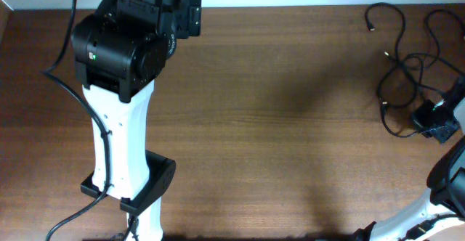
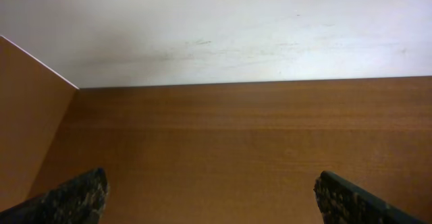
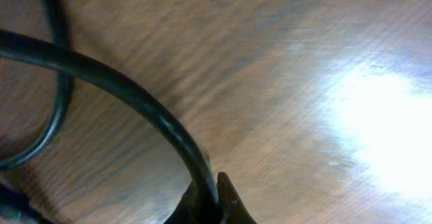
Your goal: Untangle cables
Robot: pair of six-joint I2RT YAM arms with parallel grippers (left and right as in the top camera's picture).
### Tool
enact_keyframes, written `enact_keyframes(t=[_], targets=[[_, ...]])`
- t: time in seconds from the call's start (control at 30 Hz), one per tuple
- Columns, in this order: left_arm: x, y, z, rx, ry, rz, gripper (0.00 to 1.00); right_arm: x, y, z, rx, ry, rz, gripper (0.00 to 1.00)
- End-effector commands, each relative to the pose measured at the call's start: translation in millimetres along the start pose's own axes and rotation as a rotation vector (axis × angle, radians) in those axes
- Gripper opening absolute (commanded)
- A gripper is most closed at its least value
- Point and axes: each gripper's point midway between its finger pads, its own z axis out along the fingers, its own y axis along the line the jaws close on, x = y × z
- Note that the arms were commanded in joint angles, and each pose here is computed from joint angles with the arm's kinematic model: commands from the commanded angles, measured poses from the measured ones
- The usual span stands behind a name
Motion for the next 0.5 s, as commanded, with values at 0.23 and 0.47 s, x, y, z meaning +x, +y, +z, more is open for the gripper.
enact_keyframes(t=[0.23,0.47], targets=[[-0.9,2.8,-4.0,0.004,-0.006,0.007,0.99,3.2,-94.8,-9.3,0.269,-0.022,0.4,0.04],[-0.8,2.8,-4.0,0.004,-0.006,0.006,0.99,2.1,-96.4,-8.8,0.193,-0.008,0.474,0.04]])
